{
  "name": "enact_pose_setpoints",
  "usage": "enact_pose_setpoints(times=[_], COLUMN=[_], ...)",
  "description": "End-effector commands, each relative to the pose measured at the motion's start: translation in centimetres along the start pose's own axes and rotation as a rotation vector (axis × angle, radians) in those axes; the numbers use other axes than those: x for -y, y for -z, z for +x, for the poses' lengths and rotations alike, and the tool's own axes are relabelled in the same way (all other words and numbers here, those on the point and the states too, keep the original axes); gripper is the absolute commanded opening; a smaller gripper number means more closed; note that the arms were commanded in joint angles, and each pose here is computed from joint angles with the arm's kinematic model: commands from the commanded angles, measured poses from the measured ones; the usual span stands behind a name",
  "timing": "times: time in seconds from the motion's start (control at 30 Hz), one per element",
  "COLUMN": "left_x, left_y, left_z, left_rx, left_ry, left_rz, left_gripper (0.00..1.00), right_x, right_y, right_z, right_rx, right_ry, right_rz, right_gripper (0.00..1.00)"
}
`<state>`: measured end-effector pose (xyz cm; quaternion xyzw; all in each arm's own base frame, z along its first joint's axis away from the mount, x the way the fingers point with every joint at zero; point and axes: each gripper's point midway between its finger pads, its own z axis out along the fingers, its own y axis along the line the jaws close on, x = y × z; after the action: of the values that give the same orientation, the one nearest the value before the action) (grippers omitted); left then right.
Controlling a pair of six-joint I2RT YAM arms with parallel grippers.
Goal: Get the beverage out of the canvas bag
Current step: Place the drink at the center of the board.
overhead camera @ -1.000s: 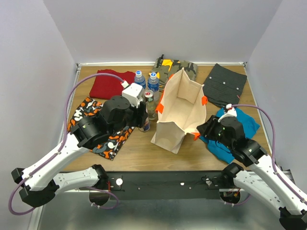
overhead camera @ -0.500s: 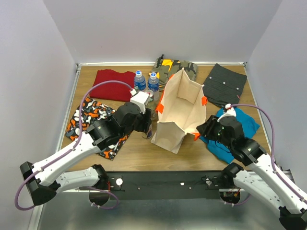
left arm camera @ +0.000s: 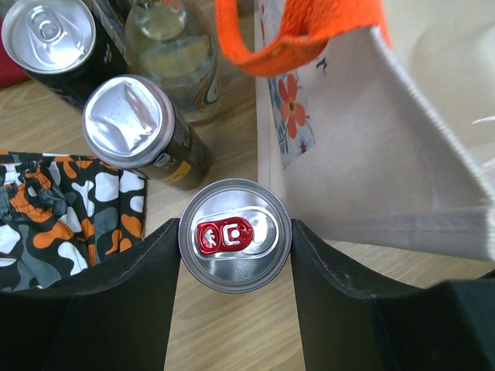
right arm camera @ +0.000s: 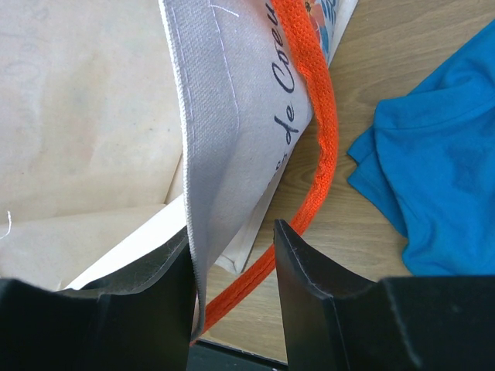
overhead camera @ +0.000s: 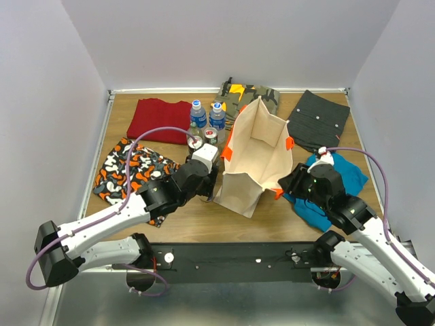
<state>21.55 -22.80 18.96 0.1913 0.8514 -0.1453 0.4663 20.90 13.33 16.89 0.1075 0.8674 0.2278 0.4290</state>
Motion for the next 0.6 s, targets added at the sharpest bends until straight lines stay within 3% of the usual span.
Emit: enact_pose_setpoints(times=[0.0, 0.23, 0.57], left_x=[0.1, -0.8, 0.1], left_y=[-0.4, -0.9, -2.4], left_z=[-2.9, -2.3, -2.6], left_rx=[0.141, 0.176, 0.227], left_ry=[0.045, 0.046, 0.089], left_rz=[-0.039, -0.129, -0.107], left_gripper=[0.0, 0.0, 0.0], right_x=[0.7, 0.7, 0.8], right_y=[-0.2, -0.2, -0.2], right_z=[0.6, 0.6, 0.7], right_rx=[-0.019, -0.017, -0.018], right_ry=[0.01, 0.009, 0.009], right_rz=[0.026, 0.026, 0.029], right_gripper=[0.5, 0.5, 0.5])
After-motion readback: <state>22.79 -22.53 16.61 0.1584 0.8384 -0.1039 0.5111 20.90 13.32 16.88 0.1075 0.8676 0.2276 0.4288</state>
